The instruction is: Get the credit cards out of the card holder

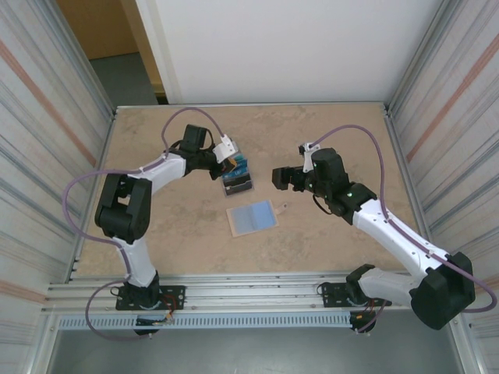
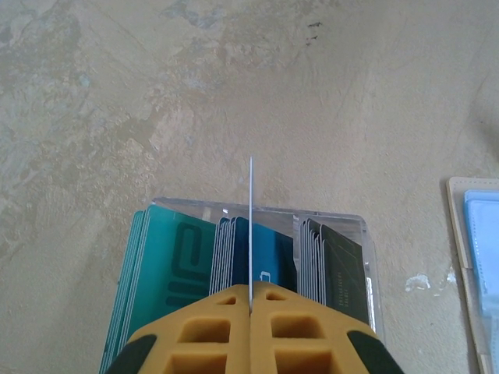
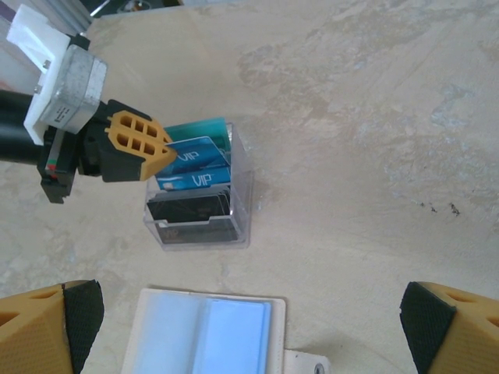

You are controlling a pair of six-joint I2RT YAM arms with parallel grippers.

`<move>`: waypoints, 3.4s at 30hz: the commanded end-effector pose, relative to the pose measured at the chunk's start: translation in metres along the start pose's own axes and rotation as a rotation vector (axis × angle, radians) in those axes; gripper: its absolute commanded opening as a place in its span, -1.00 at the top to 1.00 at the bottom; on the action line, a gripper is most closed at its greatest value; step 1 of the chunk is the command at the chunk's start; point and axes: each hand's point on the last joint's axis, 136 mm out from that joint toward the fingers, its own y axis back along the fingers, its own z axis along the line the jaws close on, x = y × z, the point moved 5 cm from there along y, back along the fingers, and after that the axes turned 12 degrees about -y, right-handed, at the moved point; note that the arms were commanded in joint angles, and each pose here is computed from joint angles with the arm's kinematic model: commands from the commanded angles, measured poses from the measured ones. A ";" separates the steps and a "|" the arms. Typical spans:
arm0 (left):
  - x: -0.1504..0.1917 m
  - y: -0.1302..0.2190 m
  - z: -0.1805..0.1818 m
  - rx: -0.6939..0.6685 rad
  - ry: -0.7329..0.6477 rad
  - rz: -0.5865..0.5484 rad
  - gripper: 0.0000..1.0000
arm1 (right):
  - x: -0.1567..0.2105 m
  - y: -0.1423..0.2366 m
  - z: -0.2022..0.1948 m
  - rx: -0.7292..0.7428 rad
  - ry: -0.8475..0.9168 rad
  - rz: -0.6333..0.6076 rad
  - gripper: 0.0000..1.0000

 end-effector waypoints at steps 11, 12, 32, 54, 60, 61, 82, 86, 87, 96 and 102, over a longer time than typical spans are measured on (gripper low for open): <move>0.002 0.000 0.007 0.012 0.006 0.026 0.82 | -0.004 0.005 -0.001 0.001 -0.020 -0.028 -0.98; 0.003 0.000 0.007 0.012 0.007 0.031 0.82 | -0.004 0.005 -0.001 0.001 -0.020 -0.028 -0.98; 0.003 0.007 0.007 -0.003 0.013 0.058 0.70 | -0.004 0.005 -0.002 0.008 -0.017 -0.028 -0.98; -0.001 0.152 -0.024 -0.711 0.193 0.079 -0.97 | -0.017 0.045 -0.084 0.407 -0.021 -0.231 -0.98; 0.034 0.185 -0.044 -0.961 0.310 0.117 -0.97 | -0.012 0.046 -0.111 0.472 -0.018 -0.287 -0.98; 0.042 0.190 -0.046 -0.992 0.334 0.131 -0.97 | -0.012 0.047 -0.115 0.471 -0.026 -0.292 -0.98; 0.124 0.164 -0.029 -1.082 0.500 0.072 -0.97 | -0.013 0.061 -0.191 0.516 -0.014 -0.590 -0.98; 0.133 0.153 -0.026 -1.082 0.511 0.067 -0.97 | -0.006 0.058 -0.202 0.521 -0.028 -0.608 -0.98; 0.136 0.150 -0.026 -1.085 0.511 0.062 -0.97 | -0.004 0.057 -0.204 0.518 -0.023 -0.605 -0.98; 0.145 0.136 -0.025 -1.002 0.516 0.044 -0.97 | 0.012 0.031 -0.218 0.448 0.000 -0.544 -0.98; 0.160 0.144 -0.009 -1.005 0.638 0.055 -0.97 | 0.012 0.017 -0.220 0.380 0.001 -0.527 -0.98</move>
